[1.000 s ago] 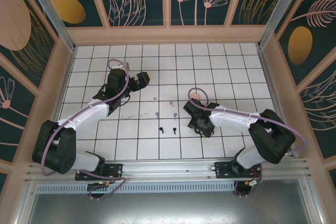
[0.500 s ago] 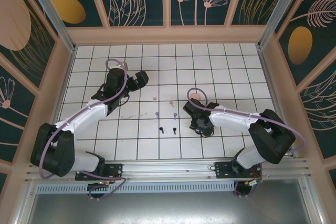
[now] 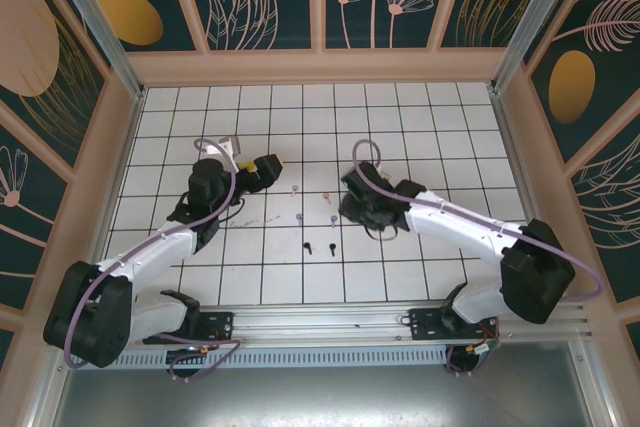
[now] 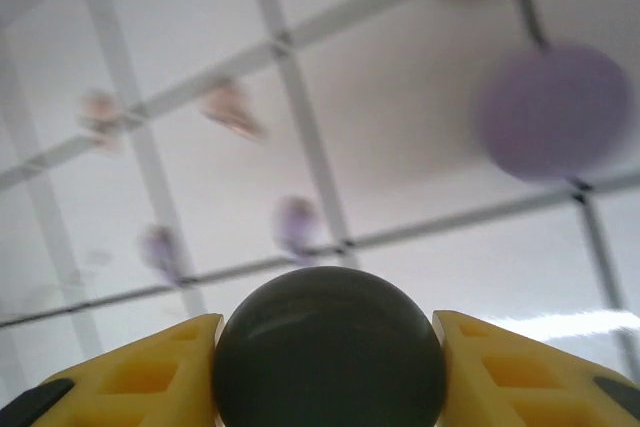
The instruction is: Insert the wireless bluetooth earbuds into the charging case
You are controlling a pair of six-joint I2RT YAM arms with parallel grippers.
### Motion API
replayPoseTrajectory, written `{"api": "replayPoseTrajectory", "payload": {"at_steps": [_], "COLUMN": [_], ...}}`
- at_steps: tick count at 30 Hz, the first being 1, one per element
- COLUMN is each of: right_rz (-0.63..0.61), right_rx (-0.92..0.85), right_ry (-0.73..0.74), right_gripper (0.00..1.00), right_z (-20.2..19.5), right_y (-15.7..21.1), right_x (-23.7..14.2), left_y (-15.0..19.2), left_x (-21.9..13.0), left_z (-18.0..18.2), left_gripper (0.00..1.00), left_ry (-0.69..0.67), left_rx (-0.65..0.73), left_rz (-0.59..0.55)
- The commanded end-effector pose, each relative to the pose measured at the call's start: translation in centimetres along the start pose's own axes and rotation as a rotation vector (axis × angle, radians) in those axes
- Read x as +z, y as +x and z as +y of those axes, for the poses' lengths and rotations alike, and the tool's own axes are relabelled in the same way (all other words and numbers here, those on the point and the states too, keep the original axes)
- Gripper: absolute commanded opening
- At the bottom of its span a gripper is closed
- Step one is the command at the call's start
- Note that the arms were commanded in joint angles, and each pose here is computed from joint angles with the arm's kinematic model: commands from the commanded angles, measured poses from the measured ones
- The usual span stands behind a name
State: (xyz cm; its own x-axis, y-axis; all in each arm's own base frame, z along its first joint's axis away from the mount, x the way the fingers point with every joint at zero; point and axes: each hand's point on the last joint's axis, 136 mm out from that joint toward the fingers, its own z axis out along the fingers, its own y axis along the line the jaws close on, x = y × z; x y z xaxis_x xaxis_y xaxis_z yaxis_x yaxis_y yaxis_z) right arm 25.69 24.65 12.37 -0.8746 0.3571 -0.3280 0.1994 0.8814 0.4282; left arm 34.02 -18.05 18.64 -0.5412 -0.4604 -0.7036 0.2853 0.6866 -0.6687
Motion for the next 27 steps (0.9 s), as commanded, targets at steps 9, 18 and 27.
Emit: {"api": "replayPoseTrajectory", "payload": {"at_steps": [9, 18, 27], "right_rz": [-0.086, -0.016, 0.012], "right_rx": [0.067, 0.197, 0.200], "right_ry": [-0.413, -0.496, -0.474], "right_gripper": [0.34, 0.34, 0.33], "right_z": [12.2, 15.0, 17.2], "right_y": [-11.2, -12.2, -10.6], "right_x": [-0.6, 0.7, 2.1], "left_y": [-1.1, -0.5, -1.0], "left_x": [-1.4, 0.8, 3.3], "left_z": [-5.2, -5.0, -5.1], "left_gripper": [0.99, 0.96, 0.87], "left_ry": [0.324, 0.404, 0.413], "left_rx": [0.082, -0.013, -0.022], "left_rz": [-0.119, -0.113, -0.110]}}
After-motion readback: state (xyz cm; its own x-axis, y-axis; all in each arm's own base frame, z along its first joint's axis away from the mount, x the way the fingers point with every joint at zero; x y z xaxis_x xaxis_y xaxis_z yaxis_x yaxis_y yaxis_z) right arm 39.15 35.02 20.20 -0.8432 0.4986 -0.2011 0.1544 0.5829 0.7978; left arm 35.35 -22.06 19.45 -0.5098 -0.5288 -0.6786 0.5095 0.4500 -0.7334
